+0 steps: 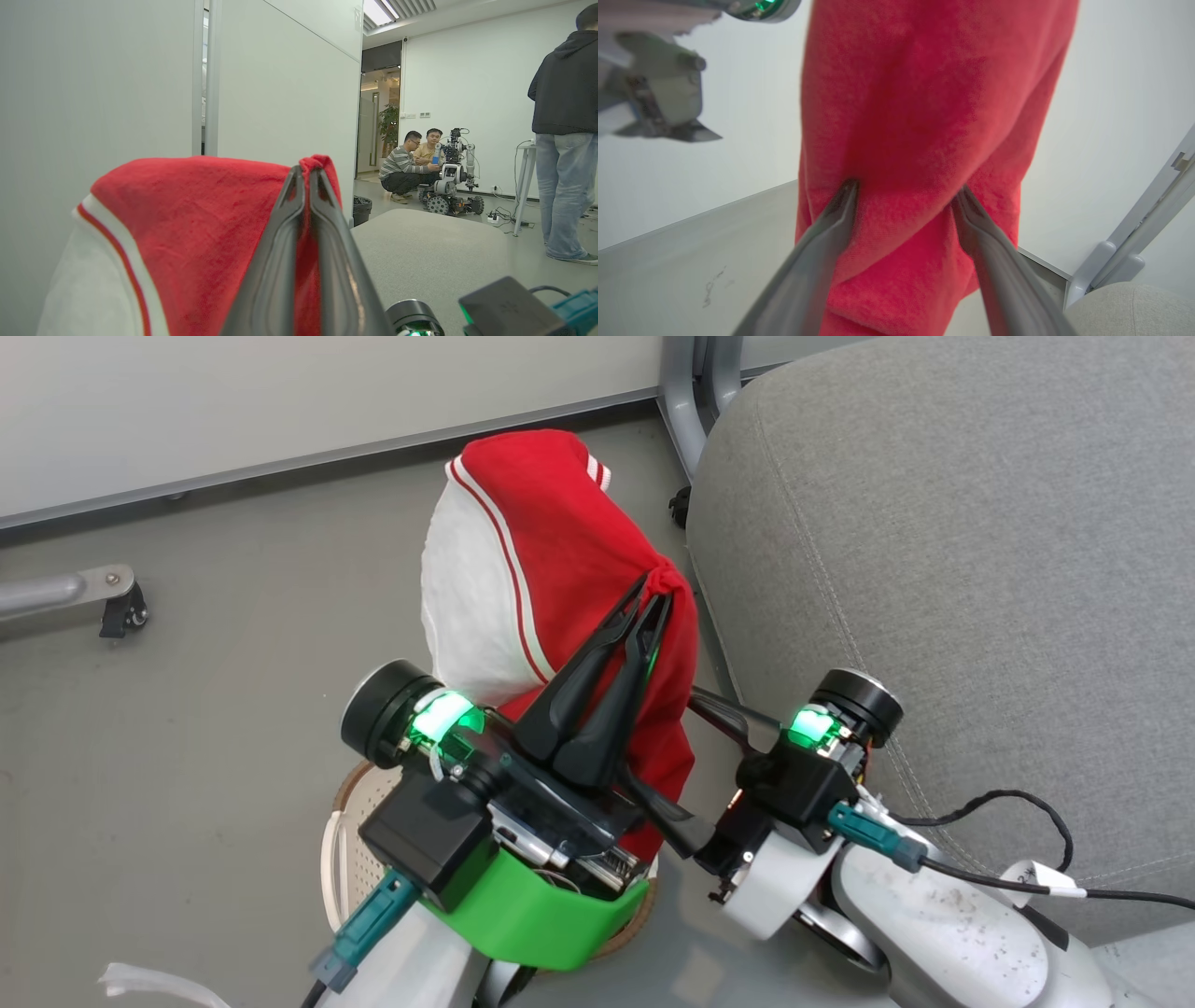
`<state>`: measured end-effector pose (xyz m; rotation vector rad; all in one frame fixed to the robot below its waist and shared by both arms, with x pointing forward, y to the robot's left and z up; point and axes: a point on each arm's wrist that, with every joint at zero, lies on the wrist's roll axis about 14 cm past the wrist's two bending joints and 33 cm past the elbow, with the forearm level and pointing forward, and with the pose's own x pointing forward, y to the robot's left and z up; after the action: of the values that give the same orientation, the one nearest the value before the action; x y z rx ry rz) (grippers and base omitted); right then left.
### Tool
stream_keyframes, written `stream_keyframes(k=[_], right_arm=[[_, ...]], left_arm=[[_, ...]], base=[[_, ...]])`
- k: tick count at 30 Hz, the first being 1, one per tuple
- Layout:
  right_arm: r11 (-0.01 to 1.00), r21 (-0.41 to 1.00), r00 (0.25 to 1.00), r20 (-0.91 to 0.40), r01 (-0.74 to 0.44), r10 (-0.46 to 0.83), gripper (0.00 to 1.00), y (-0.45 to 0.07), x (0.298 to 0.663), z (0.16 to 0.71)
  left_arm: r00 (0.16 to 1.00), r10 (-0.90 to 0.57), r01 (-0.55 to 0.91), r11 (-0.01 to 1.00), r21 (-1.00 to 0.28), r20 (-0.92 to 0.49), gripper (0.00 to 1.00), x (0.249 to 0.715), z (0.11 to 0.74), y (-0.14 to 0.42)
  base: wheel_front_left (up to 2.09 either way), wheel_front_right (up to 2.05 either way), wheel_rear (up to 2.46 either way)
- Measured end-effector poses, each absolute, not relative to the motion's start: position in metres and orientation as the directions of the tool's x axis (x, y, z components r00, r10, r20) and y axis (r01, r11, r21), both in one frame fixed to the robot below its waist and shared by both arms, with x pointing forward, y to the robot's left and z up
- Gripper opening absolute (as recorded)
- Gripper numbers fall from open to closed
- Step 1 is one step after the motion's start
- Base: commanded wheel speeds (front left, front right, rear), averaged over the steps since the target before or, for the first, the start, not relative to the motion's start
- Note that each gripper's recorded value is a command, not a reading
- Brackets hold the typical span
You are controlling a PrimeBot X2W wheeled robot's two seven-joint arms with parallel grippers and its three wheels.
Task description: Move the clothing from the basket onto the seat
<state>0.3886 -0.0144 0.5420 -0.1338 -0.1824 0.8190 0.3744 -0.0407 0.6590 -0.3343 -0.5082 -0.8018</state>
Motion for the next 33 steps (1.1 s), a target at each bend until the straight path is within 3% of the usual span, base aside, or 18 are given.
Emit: stream_keyframes(k=[9,10,11,23,33], right_arm=[[0.667,-0.163,0.657,0.12,-0.726,0.744,1.0,0.001,0.391,0.545],[0.668,-0.159,0.657,0.122,-0.727,0.744,0.42,0.002,0.391,0.545],[0.669,-0.153,0.658,0.122,-0.727,0.743,0.0,0.003,0.391,0.545],[0.683,-0.174,0.666,0.155,-0.709,0.73,0.0,0.002,0.391,0.555],[0.792,-0.081,0.754,0.259,-0.605,0.603,0.0,-0.032,0.405,0.582]], left_arm=[[0.583,-0.599,0.758,0.645,-0.1,0.549,0.0,0.371,0.66,-0.042],[0.582,-0.599,0.758,0.645,-0.099,0.55,0.0,0.371,0.66,-0.042],[0.582,-0.599,0.758,0.645,-0.099,0.55,0.0,0.37,0.66,-0.042],[0.586,-0.591,0.753,0.65,-0.102,0.554,0.0,0.369,0.663,-0.039],[0.624,-0.56,0.73,0.668,-0.149,0.545,0.0,0.375,0.658,-0.028]], base=[[0.0,0.0,0.0],[0.0,0.0,0.0],[0.0,0.0,0.0],[0.0,0.0,0.0],[0.0,0.0,0.0]])
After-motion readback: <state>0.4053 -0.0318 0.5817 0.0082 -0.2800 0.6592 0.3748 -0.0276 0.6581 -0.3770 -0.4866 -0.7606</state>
